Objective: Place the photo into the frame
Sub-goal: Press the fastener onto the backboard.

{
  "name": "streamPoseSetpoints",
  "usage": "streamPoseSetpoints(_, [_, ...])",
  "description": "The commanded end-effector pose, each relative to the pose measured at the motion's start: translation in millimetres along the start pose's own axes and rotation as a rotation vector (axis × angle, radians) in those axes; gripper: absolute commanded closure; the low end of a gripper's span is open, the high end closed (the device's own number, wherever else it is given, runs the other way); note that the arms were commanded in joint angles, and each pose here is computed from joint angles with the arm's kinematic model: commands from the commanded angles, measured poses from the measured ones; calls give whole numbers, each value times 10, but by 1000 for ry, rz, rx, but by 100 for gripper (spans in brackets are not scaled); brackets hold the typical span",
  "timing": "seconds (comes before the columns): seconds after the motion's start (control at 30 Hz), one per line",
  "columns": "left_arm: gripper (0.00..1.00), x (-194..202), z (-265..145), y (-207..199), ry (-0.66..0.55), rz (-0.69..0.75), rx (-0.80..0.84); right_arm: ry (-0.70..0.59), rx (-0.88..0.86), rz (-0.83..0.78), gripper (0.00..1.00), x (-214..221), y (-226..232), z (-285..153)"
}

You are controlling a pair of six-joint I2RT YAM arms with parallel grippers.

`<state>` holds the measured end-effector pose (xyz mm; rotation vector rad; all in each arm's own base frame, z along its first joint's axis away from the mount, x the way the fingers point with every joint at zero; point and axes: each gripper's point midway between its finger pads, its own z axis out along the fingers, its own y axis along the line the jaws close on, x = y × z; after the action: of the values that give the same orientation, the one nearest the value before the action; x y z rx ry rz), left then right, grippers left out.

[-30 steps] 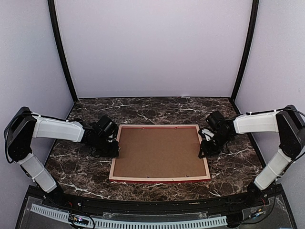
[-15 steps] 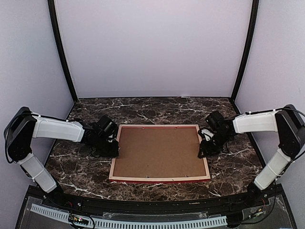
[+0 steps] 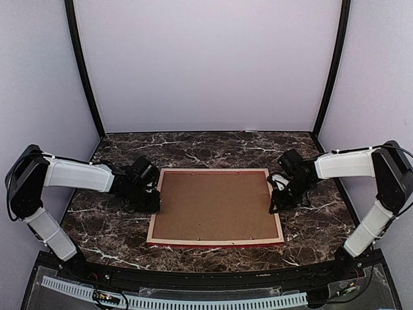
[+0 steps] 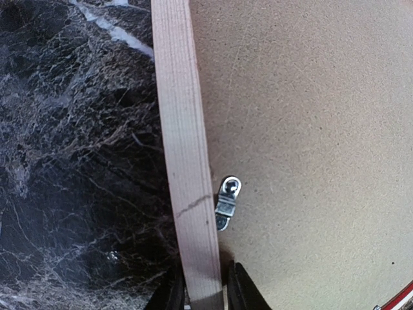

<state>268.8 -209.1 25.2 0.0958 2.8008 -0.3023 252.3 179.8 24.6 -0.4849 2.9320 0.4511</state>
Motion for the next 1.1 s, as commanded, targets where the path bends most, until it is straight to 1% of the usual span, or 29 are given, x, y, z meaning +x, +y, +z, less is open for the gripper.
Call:
streamPoseSetpoints(0.0, [76, 219, 57, 39, 79, 21, -11, -27, -122, -84, 79, -134, 269, 63])
streamPoseSetpoints(0.07, [76, 218, 57, 40, 79, 20, -11, -36, -134, -84, 79, -169, 283, 50])
streamPoseSetpoints(0.1, [76, 214, 51, 35, 77, 20, -8, -40, -143, -84, 77, -193, 297, 39])
streamPoseSetpoints(0.13, [76, 211, 51, 34, 76, 19, -8, -44, -147, -82, 74, -210, 304, 33])
streamPoseSetpoints(0.2, [76, 206, 45, 29, 73, 16, -7, -56, -149, -72, 64, -249, 309, 6])
streamPoseSetpoints(0.3, [75, 191, 30, 19, 66, 9, -2, -74, -135, -49, 52, -293, 288, -40])
streamPoseSetpoints(0.4, [74, 178, 16, 6, 58, 1, 4, -87, -101, -13, 44, -302, 227, -85])
streamPoseSetpoints(0.47, [73, 160, 5, -3, 48, -11, 10, -94, -87, 21, 41, -286, 203, -119])
streamPoseSetpoints(0.6, [72, 142, -9, -33, 31, -24, 24, -98, -67, 83, 38, -178, 153, -149])
streamPoseSetpoints(0.8, [71, 90, -41, -86, 8, -28, 44, -101, -36, 143, 36, 35, 130, -156])
streamPoseSetpoints(0.9, [70, 62, -69, -110, -7, -32, 55, -102, -7, 167, 36, 128, 118, -157])
streamPoseSetpoints(1.07, [70, 52, -113, -123, -25, -34, 68, -92, 29, 193, 39, 301, 119, -112])
